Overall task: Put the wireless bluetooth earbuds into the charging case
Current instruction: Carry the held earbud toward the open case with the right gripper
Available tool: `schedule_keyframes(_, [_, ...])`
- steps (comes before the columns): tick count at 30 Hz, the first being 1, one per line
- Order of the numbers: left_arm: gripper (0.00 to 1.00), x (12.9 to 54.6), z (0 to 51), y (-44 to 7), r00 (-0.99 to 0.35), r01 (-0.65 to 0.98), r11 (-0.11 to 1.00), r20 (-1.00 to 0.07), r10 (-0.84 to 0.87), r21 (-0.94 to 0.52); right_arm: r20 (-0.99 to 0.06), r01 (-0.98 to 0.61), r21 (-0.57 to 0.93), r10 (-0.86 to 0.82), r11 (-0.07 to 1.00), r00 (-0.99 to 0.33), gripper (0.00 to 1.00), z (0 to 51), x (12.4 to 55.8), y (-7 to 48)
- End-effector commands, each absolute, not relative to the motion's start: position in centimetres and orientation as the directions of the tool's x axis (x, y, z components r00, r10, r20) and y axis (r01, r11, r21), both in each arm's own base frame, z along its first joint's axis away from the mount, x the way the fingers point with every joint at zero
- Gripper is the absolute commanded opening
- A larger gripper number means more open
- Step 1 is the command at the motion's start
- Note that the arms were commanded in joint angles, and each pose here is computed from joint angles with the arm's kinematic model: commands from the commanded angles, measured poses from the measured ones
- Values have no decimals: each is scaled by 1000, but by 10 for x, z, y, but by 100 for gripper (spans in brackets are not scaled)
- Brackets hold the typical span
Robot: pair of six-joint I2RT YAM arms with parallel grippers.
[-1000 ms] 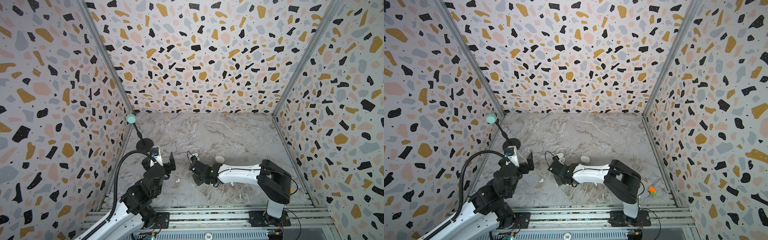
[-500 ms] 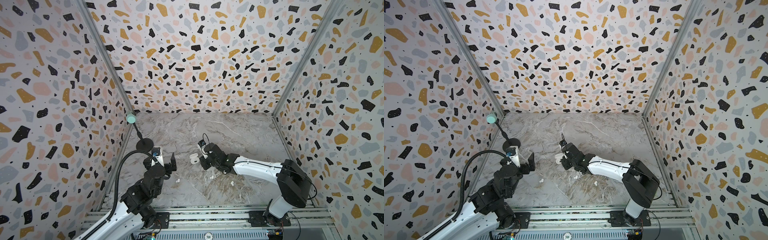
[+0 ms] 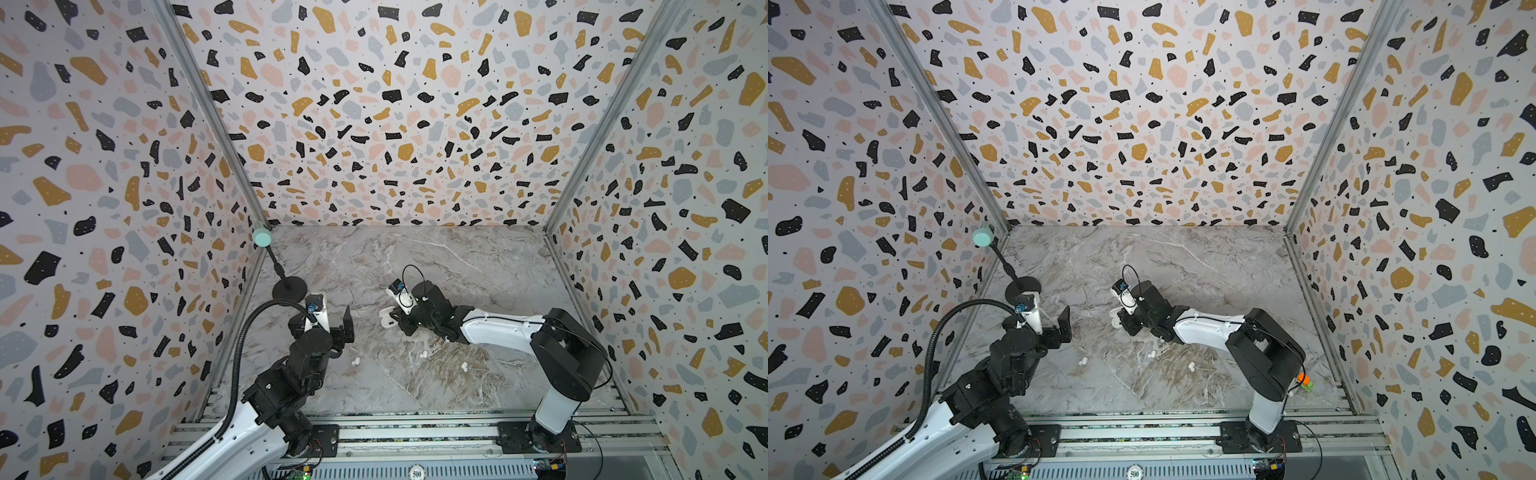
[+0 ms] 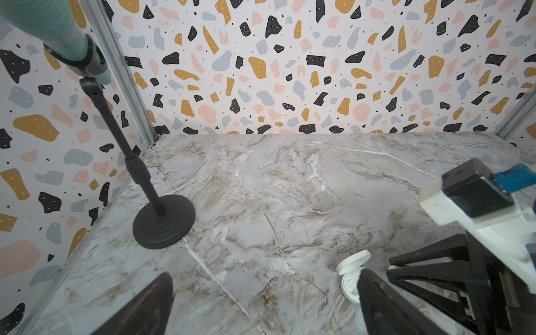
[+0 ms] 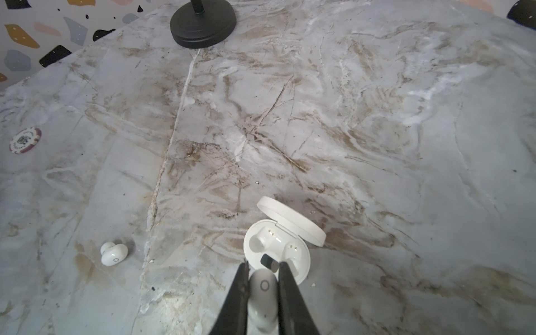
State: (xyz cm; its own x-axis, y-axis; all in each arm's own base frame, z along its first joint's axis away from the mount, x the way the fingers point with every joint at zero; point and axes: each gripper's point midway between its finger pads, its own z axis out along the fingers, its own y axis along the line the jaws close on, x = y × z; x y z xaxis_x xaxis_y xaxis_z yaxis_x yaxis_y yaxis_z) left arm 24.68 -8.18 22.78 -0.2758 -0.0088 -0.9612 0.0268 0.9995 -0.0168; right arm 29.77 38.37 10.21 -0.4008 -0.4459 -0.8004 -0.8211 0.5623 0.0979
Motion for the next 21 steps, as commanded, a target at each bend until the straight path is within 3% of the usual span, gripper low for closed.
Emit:
schedule_keyframes(1, [100,249,233,-84,-253,33,999,-967,-19,-28,-826,-843,92,-432,530,-361,0,107,300,387])
schedule_keyframes(21, [100,250,230,-88,-263,51,998,-965,-7,-22,-797,-845,52,-488,532,-356,0,79,317,391])
